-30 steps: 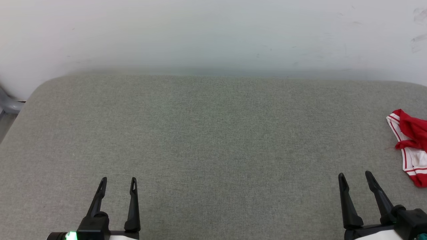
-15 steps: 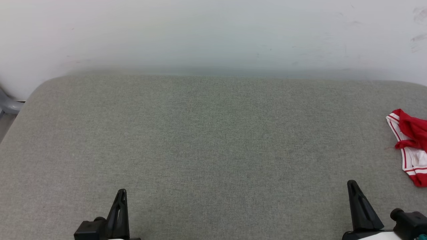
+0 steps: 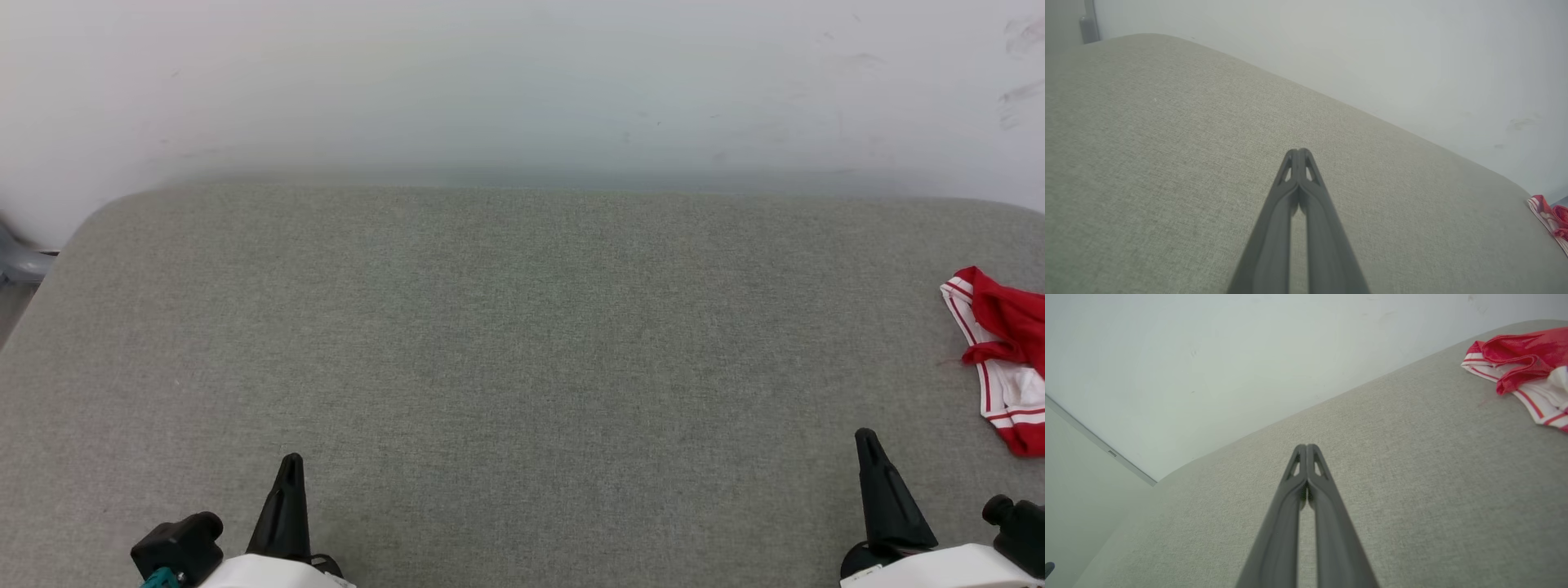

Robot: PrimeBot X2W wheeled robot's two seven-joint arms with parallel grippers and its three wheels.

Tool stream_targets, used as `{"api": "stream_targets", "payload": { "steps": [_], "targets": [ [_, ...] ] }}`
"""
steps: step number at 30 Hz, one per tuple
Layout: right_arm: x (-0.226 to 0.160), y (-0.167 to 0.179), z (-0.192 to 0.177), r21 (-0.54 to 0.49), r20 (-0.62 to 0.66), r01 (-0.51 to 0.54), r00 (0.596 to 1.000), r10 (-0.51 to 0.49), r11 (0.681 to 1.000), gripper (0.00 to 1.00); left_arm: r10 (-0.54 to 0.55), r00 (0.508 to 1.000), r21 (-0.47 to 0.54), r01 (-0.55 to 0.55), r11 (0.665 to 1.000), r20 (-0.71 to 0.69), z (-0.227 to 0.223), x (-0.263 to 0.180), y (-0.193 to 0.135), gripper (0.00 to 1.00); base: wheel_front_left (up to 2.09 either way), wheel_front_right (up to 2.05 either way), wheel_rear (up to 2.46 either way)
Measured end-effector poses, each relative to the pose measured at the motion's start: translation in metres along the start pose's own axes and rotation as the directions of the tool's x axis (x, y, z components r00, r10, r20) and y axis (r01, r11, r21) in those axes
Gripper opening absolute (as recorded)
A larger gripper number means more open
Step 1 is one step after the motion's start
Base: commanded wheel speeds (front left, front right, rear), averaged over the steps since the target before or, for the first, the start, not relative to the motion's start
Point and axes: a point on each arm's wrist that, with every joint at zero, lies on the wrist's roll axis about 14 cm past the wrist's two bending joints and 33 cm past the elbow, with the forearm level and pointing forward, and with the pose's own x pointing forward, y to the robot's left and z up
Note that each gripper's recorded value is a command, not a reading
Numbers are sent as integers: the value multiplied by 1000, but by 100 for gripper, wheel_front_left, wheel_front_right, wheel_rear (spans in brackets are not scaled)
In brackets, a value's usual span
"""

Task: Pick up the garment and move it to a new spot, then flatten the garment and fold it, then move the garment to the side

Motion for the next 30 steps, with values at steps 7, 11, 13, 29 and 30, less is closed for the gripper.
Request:
{"api": "stream_targets", "payload": {
  "steps": [7,11,13,29,30],
  "targets": [
    [3,-3,0,109,-3,15,1000,-15,994,0,8,1000,-121,-10,993,-17,-1,5,2,0,0,0,0],
    [4,-5,0,168,-8,25,1000,-24,985,0,8,1000,-186,-12,983,-23,0,7,2,0,0,0,0],
    [6,-4,2,198,-3,25,1000,-25,980,0,7,1000,-217,-13,976,-30,-1,8,2,0,0,0,0],
    [13,-7,4,396,-10,41,999,-41,917,0,-3,999,-435,-18,900,-48,0,17,1,0,0,0,0],
    [14,-7,5,407,-9,41,999,-40,912,0,-3,999,-447,-20,894,-51,0,17,2,0,0,0,0]
  ]
}}
